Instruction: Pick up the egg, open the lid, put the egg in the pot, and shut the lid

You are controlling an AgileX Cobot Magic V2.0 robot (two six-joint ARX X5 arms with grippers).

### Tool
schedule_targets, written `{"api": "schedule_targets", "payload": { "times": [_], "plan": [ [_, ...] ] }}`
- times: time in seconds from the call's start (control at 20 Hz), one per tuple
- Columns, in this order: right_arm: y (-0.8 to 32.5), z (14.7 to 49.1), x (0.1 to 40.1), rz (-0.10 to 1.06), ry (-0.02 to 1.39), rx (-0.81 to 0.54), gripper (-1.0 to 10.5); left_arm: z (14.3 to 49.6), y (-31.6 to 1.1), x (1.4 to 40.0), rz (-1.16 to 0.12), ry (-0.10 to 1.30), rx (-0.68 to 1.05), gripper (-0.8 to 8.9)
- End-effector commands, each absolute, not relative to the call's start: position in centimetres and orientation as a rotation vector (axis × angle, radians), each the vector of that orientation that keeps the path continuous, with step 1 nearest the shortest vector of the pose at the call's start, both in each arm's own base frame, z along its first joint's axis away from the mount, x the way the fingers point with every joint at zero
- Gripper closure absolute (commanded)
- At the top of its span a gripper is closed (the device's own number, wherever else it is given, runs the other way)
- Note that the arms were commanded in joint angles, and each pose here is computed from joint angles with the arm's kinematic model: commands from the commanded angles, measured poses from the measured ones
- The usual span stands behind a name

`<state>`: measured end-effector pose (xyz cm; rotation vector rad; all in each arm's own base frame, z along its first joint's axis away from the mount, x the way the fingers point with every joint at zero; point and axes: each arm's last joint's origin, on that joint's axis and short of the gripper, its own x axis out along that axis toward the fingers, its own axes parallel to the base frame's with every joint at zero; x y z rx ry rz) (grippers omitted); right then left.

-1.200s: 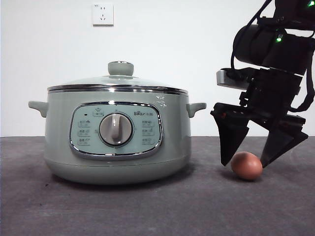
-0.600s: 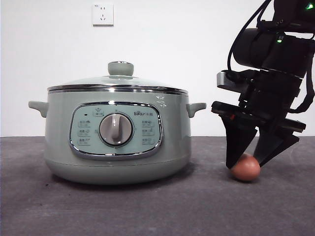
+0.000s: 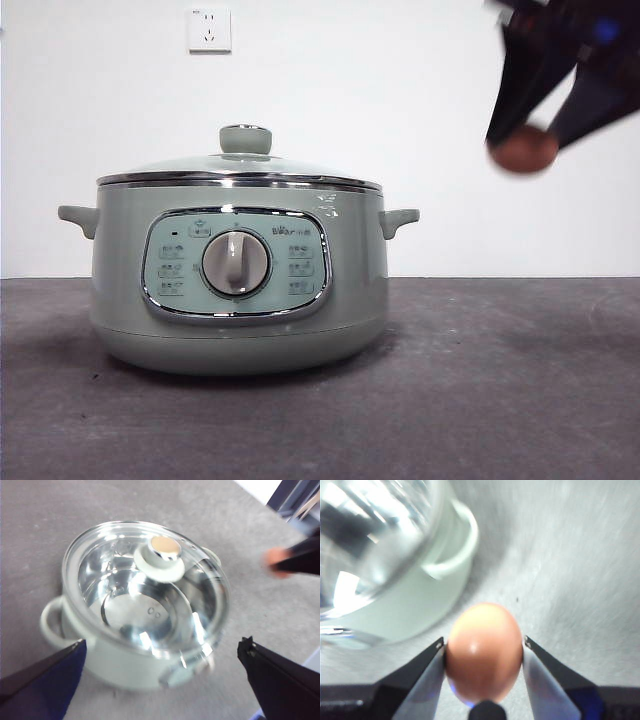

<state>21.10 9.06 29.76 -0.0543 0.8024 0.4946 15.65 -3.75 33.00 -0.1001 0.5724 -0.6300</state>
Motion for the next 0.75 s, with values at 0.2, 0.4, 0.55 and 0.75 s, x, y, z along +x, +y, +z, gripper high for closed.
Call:
{"api": "schedule_targets", "payload": {
  "times": [0.2,0.4,0.55,0.75],
  "plan": [
    [7.3,32.9,16.7,0.507,0.686,-0.038,9.6,32.0,-8.8,20.6,-0.628,0.603,-0.009,1.61],
    [6.5,33.8,14.7,0.513,0.647,-0.033,9.6,31.2,-12.6,23.6,-0.621,0.568,0.053,1.61],
    [6.2,34.0,13.9,0.514,0.640,-0.032,9.6,30.3,-14.5,25.6,-0.621,0.578,0.075,1.61],
    [6.1,34.0,13.7,0.513,0.651,-0.033,9.6,29.6,-15.8,27.5,-0.606,0.595,0.087,1.61]
  ]
}}
